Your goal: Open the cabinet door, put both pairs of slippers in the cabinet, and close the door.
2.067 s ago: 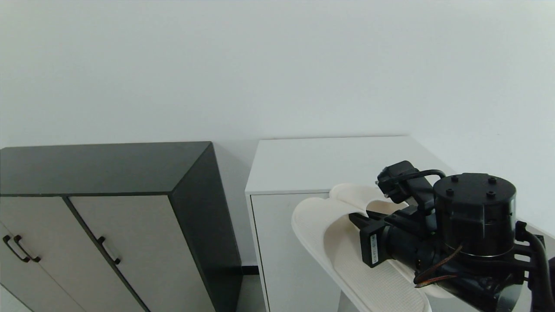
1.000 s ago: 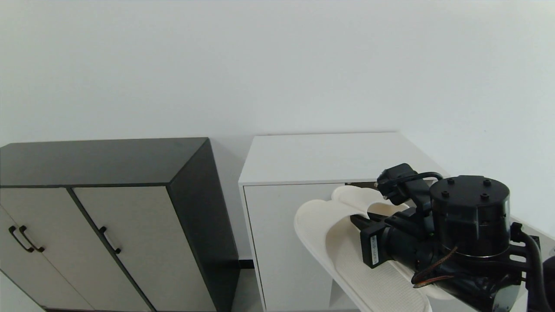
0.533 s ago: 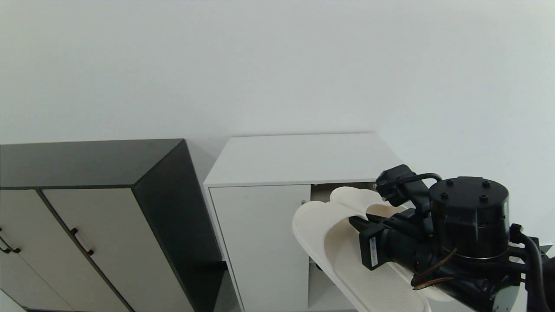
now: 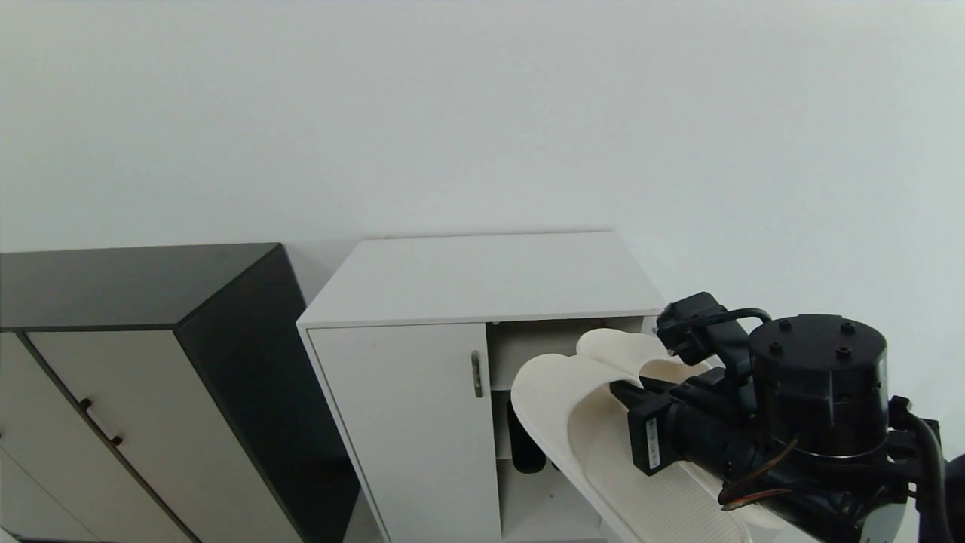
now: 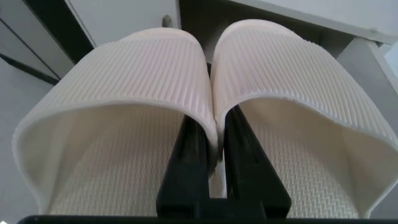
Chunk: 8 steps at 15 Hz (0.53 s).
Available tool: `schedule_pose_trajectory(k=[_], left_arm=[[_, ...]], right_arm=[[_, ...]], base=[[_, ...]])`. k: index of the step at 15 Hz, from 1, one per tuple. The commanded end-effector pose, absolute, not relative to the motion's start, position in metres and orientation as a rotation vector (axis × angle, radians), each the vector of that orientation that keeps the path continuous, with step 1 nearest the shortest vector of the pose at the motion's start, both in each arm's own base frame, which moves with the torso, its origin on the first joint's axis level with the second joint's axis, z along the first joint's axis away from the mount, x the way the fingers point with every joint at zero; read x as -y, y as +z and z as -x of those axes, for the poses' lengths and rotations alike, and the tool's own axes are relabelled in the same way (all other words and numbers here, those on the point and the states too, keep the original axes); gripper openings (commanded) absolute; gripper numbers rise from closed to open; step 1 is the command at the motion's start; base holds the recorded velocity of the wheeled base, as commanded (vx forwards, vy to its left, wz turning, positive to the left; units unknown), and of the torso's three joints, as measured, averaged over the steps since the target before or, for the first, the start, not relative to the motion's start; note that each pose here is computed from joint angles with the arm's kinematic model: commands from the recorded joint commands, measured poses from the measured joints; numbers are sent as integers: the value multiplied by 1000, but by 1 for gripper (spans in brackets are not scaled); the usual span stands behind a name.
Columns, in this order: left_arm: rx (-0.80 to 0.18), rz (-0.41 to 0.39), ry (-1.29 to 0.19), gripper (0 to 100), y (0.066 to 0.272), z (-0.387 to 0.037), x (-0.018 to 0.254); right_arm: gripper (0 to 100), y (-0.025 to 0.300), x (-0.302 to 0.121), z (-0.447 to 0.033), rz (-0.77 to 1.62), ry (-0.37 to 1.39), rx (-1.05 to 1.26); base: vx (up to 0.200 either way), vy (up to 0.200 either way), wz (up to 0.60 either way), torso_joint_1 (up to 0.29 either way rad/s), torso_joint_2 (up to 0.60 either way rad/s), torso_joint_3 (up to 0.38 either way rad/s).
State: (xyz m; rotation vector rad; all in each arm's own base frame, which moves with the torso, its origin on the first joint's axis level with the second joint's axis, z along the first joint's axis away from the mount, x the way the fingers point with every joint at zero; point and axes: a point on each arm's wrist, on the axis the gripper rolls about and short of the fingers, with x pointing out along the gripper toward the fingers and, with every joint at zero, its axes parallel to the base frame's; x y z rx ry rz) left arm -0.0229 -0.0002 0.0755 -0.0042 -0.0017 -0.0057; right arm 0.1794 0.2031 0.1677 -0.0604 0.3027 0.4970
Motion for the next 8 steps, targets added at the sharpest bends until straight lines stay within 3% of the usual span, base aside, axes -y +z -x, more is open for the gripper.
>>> schedule_pose_trajectory(k=[1,8], left_arm=[[2,6,-5,0,76,23,0],[2,6,-6,0,76,23,0]], right_arm=[[0,166,-205,-178,64,504,-309],[0,164,-208,-176,66,517,-310]], base=[[0,0,0,0,0,0],[0,0,0,0,0,0]])
